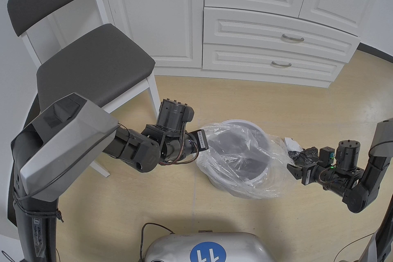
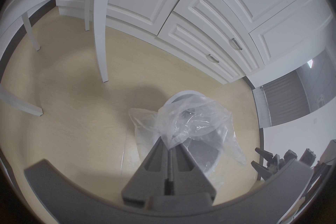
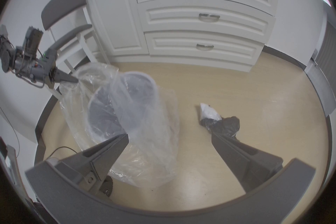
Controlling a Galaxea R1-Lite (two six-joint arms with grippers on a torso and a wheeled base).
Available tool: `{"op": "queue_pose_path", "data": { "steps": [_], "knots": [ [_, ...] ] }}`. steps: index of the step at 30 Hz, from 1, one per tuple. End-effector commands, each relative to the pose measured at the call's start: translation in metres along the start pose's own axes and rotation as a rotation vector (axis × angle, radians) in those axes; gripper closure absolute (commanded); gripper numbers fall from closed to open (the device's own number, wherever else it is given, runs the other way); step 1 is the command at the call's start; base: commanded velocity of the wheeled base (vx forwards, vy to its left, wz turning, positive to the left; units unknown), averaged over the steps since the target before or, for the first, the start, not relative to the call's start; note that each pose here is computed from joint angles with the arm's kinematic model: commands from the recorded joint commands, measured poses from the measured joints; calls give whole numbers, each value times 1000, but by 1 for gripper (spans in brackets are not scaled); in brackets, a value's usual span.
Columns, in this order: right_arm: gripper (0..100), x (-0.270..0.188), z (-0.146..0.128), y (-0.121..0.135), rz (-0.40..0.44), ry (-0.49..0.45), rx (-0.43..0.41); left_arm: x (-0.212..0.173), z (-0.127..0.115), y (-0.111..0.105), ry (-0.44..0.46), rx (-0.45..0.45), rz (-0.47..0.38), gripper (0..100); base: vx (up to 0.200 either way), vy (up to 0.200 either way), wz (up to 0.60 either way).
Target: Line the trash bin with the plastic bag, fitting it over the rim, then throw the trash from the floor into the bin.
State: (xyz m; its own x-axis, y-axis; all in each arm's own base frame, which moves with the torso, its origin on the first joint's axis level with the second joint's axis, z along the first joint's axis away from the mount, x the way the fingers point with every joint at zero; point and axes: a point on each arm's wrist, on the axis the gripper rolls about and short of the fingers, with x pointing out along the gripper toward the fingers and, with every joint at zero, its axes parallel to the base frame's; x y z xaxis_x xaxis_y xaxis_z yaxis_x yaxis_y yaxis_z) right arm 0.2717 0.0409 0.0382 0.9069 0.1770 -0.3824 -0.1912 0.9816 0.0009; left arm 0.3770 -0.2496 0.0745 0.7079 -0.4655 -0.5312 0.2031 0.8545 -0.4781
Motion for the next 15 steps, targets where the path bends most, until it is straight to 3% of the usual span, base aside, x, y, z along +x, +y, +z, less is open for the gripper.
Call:
{"op": "queue_pose_path", "data": {
  "steps": [1, 4, 9, 11, 12, 15],
  "knots": [
    [0, -15, 20, -8, 30, -90, 19, 3, -2, 4, 7, 0, 6, 100, 0, 0, 0],
    [0, -17, 30, 2, 83, -134, 71, 7, -7, 5, 21, 7, 13, 100, 0, 0, 0],
    [0, -3, 59, 26, 124, -219, 72, 6, -5, 5, 17, 7, 13, 100, 0, 0, 0],
    [0, 3, 67, 40, 157, -208, 61, 6, -6, 6, 21, 7, 16, 100, 0, 0, 0],
    [0, 11, 76, 63, 196, -141, 40, 4, -6, 6, 23, 7, 18, 100, 0, 0, 0],
    [0, 31, 94, 89, 193, -73, 8, 2, -6, 5, 25, 7, 18, 100, 0, 0, 0]
  ]
}}
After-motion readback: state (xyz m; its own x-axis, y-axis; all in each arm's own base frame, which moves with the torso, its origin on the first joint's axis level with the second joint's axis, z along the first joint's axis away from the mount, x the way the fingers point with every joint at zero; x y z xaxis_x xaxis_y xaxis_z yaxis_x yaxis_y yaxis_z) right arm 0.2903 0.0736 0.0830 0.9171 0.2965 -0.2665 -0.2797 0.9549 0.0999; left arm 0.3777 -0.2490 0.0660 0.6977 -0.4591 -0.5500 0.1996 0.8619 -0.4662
